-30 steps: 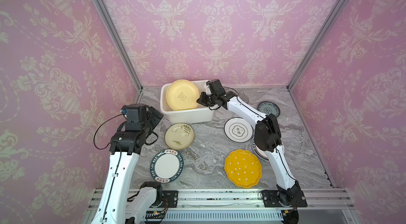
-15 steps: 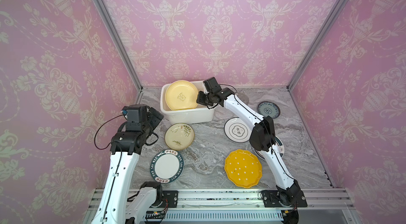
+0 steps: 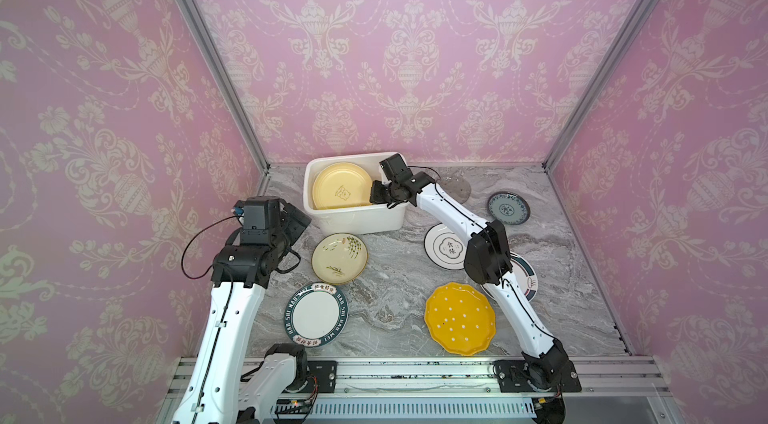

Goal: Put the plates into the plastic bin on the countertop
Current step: 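Lower the yellow bear plate into the white bin with the right gripper, then open the right gripper and raise it out of the bin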

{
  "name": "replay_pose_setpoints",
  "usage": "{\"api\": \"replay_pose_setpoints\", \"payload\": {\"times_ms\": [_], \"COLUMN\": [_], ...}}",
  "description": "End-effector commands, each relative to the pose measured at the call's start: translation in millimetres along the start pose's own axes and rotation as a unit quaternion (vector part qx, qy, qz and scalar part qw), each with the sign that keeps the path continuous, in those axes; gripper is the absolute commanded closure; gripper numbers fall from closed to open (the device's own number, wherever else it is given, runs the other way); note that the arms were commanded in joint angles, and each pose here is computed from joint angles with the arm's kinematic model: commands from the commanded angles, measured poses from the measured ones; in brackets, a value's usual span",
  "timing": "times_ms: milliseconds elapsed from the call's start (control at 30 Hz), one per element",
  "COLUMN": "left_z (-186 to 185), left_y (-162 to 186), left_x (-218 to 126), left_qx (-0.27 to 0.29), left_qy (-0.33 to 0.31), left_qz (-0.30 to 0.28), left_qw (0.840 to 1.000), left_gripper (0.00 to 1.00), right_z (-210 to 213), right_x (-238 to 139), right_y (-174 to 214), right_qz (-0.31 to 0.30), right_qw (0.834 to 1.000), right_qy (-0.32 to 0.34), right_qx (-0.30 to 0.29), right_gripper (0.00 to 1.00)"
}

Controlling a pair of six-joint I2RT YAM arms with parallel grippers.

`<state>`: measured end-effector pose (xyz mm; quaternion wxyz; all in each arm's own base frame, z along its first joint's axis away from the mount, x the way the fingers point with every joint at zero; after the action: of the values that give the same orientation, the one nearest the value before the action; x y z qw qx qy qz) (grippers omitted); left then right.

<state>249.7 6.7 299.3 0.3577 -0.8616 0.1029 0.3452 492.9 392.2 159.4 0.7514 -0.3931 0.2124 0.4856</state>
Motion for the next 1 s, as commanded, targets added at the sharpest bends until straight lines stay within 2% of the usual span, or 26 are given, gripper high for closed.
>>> {"api": "replay_pose_setpoints", "payload": {"times_ms": [0, 233, 600, 700, 967], "left_z": [3, 3, 7, 7, 10], "left_y": [7, 7, 10, 10, 13], "left_x": [1, 2, 5, 6, 8], "left_qx": [0.009, 0.01, 0.01, 0.011, 0.01], "left_qy": [-0.006, -0.009, -0.015, -0.017, -0.022], "left_qz": [0.021, 0.021, 0.025, 0.026, 0.029], "left_qw": [1.0, 1.0, 1.0, 0.999, 0.999], "left_gripper": [0.07, 0.07, 0.07, 0.06, 0.06], "right_z": [-1, -5, -12, -15, -21], "right_x": [15, 21, 27, 29, 33], "right_y": [12, 11, 13, 14, 15], "right_qz": [0.018, 0.014, 0.014, 0.015, 0.018], "right_qw": [1.0, 1.0, 1.0, 1.0, 1.0], "right_qy": [-0.001, 0.001, 0.009, 0.012, 0.015], "right_qx": [-0.022, -0.02, -0.016, -0.013, -0.009], "right_gripper": [1.0, 0.91, 0.89, 0.84, 0.81]}}
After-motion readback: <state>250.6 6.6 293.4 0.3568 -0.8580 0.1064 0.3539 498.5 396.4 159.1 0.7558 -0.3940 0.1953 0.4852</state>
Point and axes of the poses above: each gripper's point midway between its finger pads, its own x axis out along the fingers, its own z axis along the line the jaws close on, y = z × x, the point moved 4 cm from there along -x, back along the fingers, and after that the axes turned 7 degrees about x, right-handed, at the moved point
